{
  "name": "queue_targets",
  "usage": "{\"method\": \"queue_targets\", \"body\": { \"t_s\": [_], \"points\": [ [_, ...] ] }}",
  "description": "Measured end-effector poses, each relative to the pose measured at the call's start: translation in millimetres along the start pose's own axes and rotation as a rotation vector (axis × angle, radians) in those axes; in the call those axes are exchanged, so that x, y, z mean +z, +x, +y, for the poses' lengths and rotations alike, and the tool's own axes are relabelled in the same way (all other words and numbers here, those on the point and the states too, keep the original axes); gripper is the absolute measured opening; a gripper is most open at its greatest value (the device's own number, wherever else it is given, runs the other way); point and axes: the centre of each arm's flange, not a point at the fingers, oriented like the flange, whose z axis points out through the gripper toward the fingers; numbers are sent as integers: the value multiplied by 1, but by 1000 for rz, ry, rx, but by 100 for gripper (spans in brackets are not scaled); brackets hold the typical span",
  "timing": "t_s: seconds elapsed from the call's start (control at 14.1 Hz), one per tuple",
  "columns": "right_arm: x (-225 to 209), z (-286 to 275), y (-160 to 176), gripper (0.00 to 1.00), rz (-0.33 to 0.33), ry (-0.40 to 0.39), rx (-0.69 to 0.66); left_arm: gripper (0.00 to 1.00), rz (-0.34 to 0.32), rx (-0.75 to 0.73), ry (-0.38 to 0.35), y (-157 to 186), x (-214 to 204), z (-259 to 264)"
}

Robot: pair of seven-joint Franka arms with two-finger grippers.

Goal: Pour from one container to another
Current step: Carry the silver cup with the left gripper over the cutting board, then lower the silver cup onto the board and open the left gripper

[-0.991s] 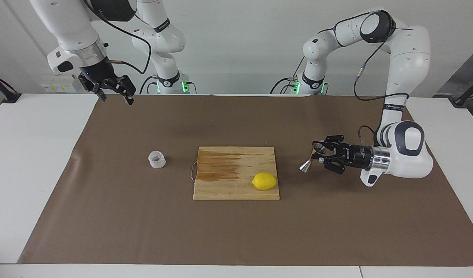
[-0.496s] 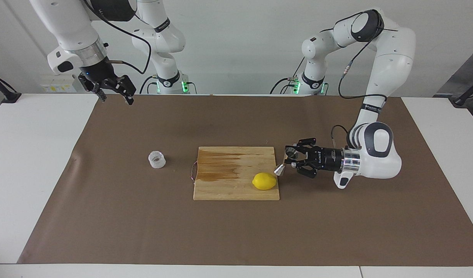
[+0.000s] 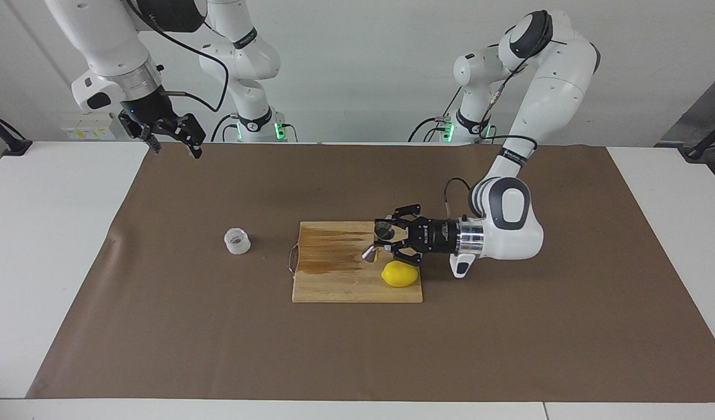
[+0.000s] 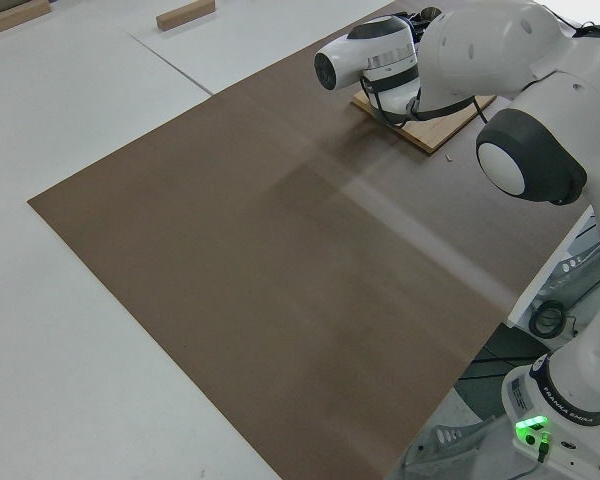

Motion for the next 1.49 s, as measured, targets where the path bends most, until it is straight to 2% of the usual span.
{"method": "queue_targets", "body": {
  "t_s": [0.28, 0.42, 0.85, 1.49],
  "points": [
    [0, 0, 0, 100, 0, 0, 0, 49, -1, -63, -118, 17, 54, -14],
    [0, 0, 0, 100, 0, 0, 0, 49, 14, -81, -152, 26, 75, -23],
    [0, 0, 0, 100, 0, 0, 0, 49, 93, -70, -206, 51, 115, -50],
    [0, 0, 0, 100, 0, 0, 0, 49, 153, -54, -237, 60, 120, -55]
  ]
}}
